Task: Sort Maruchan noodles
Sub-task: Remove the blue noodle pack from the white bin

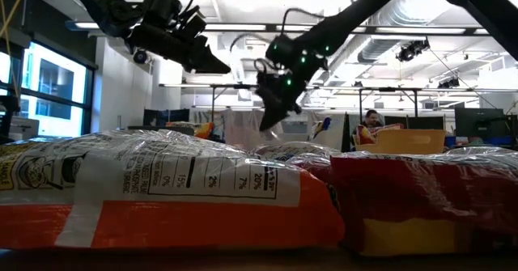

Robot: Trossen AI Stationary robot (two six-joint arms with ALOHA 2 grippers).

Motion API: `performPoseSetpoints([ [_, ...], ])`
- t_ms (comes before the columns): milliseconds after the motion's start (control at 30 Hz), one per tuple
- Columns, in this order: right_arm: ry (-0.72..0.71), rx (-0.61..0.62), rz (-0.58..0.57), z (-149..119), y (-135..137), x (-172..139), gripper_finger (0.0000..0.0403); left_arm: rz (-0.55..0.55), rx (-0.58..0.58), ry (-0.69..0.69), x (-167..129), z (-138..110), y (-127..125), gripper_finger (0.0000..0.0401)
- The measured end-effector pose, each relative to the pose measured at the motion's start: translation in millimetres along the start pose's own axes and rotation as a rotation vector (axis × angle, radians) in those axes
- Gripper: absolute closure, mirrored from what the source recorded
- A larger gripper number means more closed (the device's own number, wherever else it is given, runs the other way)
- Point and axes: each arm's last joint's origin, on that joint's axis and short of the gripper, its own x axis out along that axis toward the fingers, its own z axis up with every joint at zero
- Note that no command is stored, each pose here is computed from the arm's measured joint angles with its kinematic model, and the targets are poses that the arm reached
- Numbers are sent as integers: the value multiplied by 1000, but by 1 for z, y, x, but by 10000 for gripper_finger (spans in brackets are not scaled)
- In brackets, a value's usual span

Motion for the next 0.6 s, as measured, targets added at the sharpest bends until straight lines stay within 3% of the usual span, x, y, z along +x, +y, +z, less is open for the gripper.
performPoseSetpoints([
  [167,-80,-24,-27,16,0,-29,402,0,0,1,0,0,0,295],
  [333,-139,-14,-55,7,-2,-49,403,-1,1,1,0,0,0,295],
  [467,-86,72,13,-15,-1,-40,395,0,1,-1,0,0,0,295],
  [600,-10,58,-15,-22,9,-23,338,4,4,-16,0,1,0,295],
])
